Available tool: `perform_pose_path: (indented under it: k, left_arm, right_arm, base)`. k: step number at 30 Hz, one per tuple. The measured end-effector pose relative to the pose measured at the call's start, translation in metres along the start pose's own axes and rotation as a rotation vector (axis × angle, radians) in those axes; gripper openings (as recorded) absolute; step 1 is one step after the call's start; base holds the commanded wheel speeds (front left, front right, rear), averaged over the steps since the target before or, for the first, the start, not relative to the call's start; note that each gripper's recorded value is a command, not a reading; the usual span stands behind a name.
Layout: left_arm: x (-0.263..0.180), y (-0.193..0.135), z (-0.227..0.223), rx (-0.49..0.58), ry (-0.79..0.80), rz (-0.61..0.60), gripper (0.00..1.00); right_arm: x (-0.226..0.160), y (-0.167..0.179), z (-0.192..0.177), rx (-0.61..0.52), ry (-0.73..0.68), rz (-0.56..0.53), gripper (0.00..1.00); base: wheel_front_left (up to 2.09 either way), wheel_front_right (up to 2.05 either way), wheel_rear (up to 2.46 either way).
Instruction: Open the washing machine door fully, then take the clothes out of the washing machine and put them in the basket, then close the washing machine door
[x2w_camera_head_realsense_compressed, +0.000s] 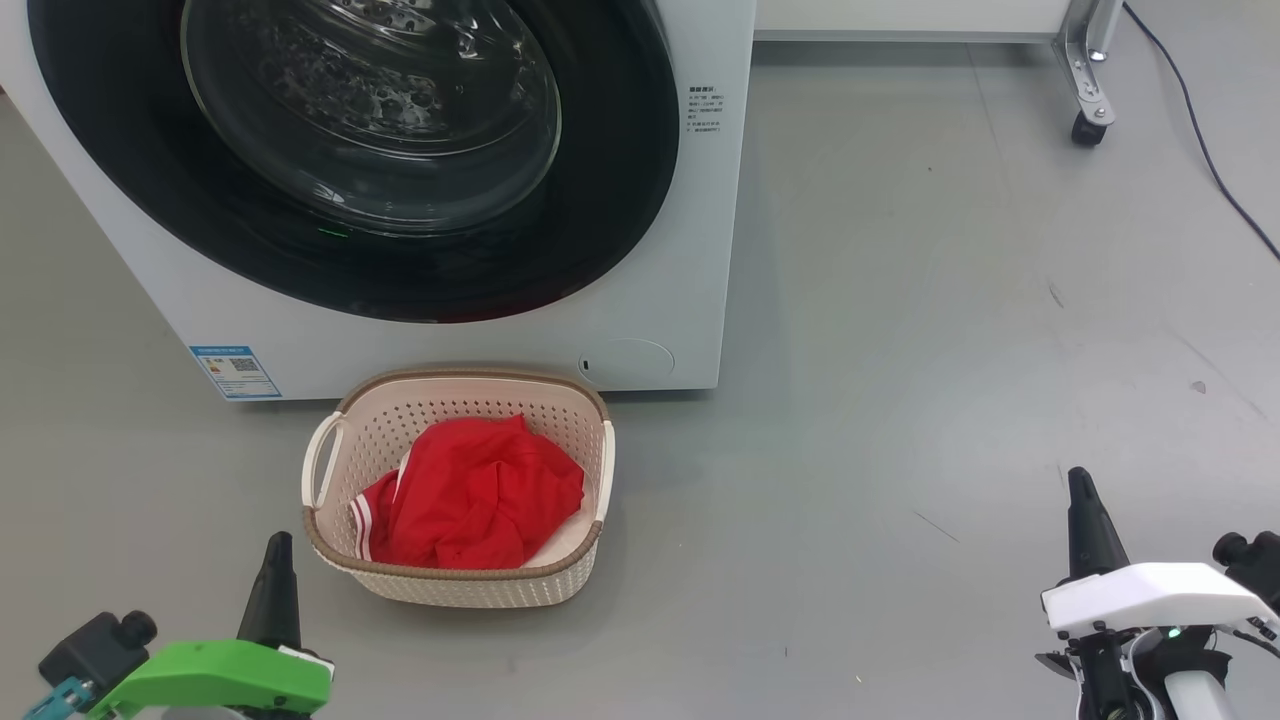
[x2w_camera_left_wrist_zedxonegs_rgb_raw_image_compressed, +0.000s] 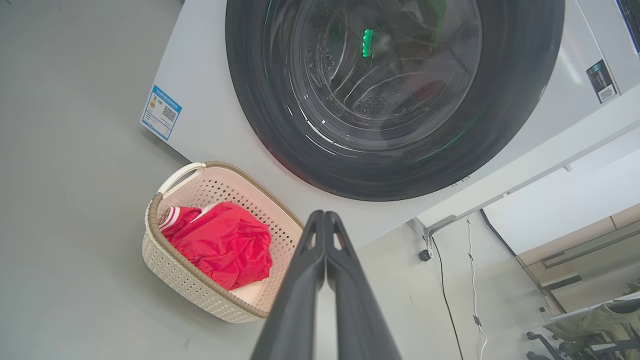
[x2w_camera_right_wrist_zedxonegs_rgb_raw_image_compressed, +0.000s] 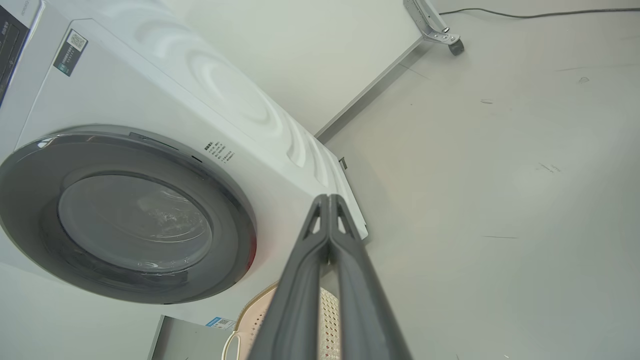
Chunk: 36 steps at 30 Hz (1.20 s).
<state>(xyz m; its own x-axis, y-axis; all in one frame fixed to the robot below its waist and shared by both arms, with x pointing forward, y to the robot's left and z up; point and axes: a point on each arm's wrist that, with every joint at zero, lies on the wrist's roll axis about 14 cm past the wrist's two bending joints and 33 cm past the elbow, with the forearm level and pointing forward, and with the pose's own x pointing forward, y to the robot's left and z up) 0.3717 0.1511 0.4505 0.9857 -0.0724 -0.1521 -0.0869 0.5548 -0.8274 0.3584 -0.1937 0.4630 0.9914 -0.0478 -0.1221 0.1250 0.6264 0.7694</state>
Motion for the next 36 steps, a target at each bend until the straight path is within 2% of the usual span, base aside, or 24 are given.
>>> perform_pose_path:
  k: [36]
  left_arm:
    - [-0.004, 0.002, 0.024, -0.389, -0.035, 0.001, 0.0]
  right_arm:
    - [0.01, 0.001, 0.01, 0.449, 0.01, -0.002, 0.0]
  base:
    - [0.0, 0.0, 0.0]
